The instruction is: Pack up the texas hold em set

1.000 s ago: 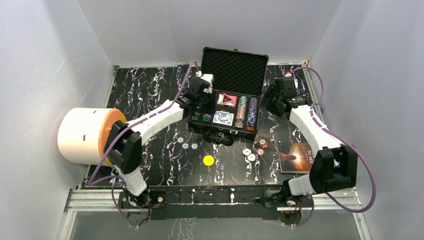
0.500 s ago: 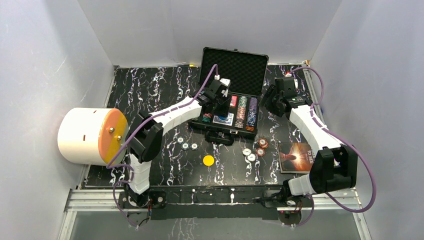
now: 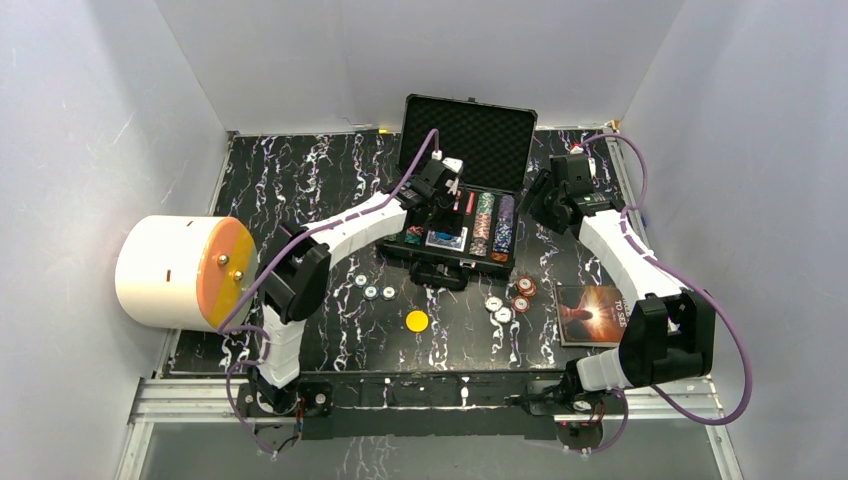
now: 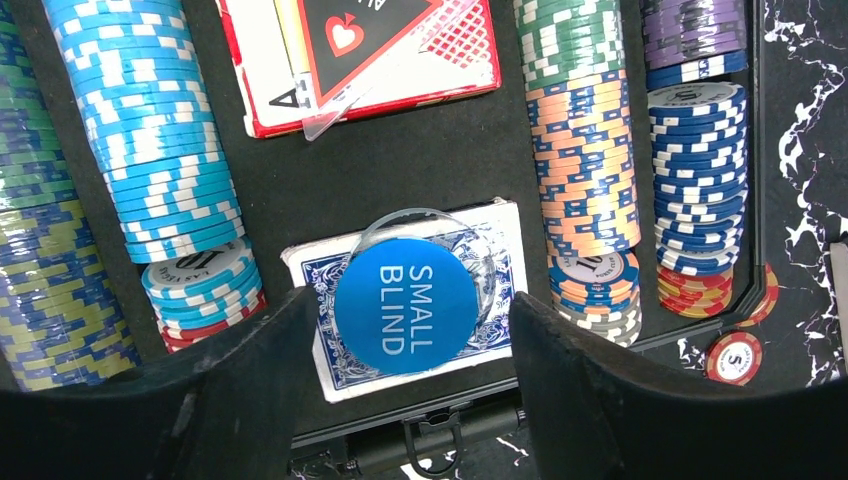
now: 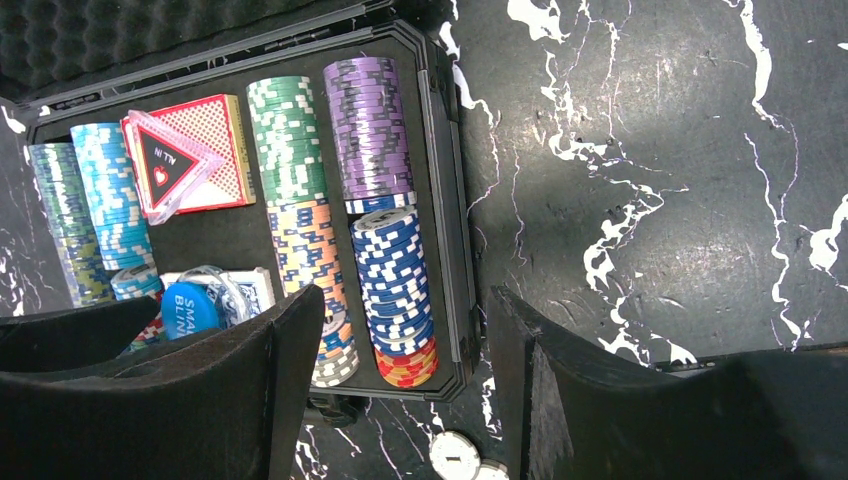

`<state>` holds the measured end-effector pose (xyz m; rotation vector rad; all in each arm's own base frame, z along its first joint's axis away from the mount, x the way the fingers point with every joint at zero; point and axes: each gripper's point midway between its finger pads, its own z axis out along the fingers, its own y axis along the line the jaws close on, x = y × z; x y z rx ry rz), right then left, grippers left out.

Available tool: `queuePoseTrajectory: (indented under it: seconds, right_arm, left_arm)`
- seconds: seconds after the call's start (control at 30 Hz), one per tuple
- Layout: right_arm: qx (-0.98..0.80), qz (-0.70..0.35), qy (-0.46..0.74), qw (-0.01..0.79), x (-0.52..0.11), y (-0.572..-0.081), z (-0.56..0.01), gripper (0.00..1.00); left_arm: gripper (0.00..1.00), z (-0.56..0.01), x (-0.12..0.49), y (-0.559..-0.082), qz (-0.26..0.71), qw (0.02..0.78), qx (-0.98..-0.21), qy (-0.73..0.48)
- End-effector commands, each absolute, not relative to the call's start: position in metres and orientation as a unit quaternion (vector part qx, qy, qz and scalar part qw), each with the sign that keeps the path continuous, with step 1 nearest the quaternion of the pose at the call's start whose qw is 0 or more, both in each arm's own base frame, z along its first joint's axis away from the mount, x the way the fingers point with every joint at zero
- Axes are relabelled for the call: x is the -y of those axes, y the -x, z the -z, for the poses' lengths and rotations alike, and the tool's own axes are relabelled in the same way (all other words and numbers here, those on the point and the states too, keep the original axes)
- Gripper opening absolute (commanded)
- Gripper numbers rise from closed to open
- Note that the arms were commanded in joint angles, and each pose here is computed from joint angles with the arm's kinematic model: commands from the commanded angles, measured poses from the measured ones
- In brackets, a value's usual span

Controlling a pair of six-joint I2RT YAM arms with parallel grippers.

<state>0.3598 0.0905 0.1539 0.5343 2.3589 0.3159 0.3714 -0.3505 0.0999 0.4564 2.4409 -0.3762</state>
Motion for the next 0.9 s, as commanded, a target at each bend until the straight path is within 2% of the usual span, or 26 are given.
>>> queuePoseTrajectory:
  seconds: [0.0,0.17,0.33,0.6,0.77,0.87]
  right_arm:
    - [-0.897,-0.126,-0.2,0.374,-0.088,-0.366,-0.176,0.69]
    - [-0.9,-0.145,-0.148,0.383,-0.103,-0.365,-0.19,0.7]
    - [-0.913,-0.143,-0.033,0.381,-0.149,-0.348,-0.193,0.71]
    - [-0.885,-0.152,0.265,0.352,-0.255,-0.264,-0.169,0.73]
    - [-0.845,-0.161,0.416,0.294,-0.308,-0.207,-0.142,0.84]
    - [-0.837,-0.173,0.463,0.234,-0.326,-0.179,-0.12,0.87]
  left_arm:
    - [0.72,-0.132,0.349,-0.371,0.15,0.336,-0.914,-0.171]
    - [0.81,-0.18,0.343,-0.387,0.15,0.392,-0.896,-0.146]
    - [0.82,-0.238,0.297,-0.414,0.131,0.465,-0.872,-0.075]
    - [0.84,-0.333,0.19,-0.432,0.107,0.565,-0.816,0.058]
    - [0.87,-0.365,0.164,-0.423,0.107,0.596,-0.792,0.083]
    - [0.87,-0.367,0.16,-0.418,0.109,0.597,-0.79,0.087]
